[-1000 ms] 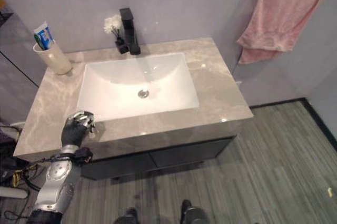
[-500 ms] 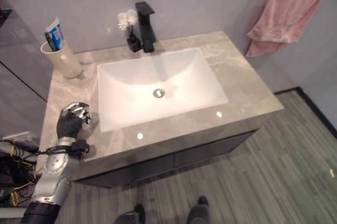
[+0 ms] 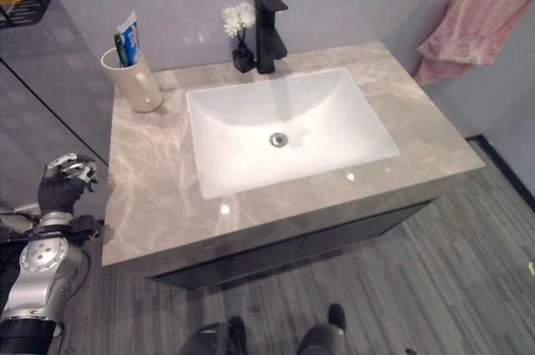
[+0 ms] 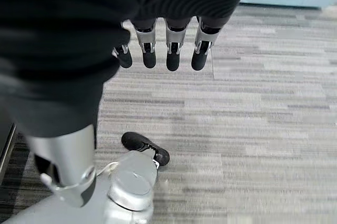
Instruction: Put brush and paste in cup on sink, flatten towel.
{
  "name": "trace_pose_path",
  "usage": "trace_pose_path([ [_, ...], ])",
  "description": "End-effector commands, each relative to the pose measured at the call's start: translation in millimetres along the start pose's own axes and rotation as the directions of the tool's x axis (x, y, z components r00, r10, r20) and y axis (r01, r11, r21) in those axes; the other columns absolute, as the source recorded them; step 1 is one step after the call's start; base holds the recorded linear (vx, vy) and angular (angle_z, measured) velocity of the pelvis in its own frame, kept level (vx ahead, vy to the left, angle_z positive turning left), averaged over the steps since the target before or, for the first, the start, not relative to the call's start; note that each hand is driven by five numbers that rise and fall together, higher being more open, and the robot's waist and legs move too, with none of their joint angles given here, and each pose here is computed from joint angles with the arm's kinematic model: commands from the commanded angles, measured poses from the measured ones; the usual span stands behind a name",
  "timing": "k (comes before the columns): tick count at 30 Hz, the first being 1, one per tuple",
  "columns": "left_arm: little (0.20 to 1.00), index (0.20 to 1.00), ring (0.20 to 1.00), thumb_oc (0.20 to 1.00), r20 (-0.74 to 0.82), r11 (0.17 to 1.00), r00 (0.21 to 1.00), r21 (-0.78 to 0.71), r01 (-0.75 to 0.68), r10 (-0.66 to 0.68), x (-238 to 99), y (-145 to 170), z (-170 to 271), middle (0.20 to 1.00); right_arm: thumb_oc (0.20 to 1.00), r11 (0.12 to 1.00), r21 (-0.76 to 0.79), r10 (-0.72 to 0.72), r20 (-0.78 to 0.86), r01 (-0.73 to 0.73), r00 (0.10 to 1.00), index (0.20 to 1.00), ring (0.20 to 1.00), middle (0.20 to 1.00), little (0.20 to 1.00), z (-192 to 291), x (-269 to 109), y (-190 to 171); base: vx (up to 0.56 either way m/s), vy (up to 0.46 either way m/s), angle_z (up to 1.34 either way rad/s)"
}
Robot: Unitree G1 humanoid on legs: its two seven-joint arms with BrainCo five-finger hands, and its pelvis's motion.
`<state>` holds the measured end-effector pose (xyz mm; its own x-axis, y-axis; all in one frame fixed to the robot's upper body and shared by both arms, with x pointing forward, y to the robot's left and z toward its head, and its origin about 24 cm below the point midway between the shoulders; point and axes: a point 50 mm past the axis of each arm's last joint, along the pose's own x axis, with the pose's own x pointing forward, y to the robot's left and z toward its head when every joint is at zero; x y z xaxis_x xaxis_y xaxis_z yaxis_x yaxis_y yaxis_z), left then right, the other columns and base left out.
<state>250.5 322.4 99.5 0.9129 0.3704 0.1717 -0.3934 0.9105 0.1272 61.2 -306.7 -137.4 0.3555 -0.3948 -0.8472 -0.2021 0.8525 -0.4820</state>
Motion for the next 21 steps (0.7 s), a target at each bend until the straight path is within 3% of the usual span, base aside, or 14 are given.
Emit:
trace_pose_path([
  [1,0.200,0.200,0.200,0.200,0.170,0.998,0.984,-0.027,-0.048,0.052,11.5,14.2,38.3,0.200,1.000,0.997,-0.075,-0.004,-0.069,-0.001,0.998,1.000,1.000,1.000,1.000,-21.7,-3.4,-10.1,0.05,0.133,-0.58],
  [9,0.200,0.200,0.200,0.200,0.118,0.998,0.993,-0.066,0.006,0.002,7.5,-5.9,22.6,0.200,1.000,0.995,-0.090,0.023,-0.125,-0.034,0.992,1.000,1.000,1.000,1.000,-41.2,-8.6,-2.3,0.07,0.072,-0.01],
  [21,0.200,0.200,0.200,0.200,0.113,0.992,0.994,-0.127,0.020,-0.005,12.2,-19.8,20.8,0.200,1.000,0.996,-0.086,-0.018,-0.079,0.011,0.997,1.000,1.000,1.000,1.000,-31.1,-5.8,-18.1,0.10,-0.097,0.21],
])
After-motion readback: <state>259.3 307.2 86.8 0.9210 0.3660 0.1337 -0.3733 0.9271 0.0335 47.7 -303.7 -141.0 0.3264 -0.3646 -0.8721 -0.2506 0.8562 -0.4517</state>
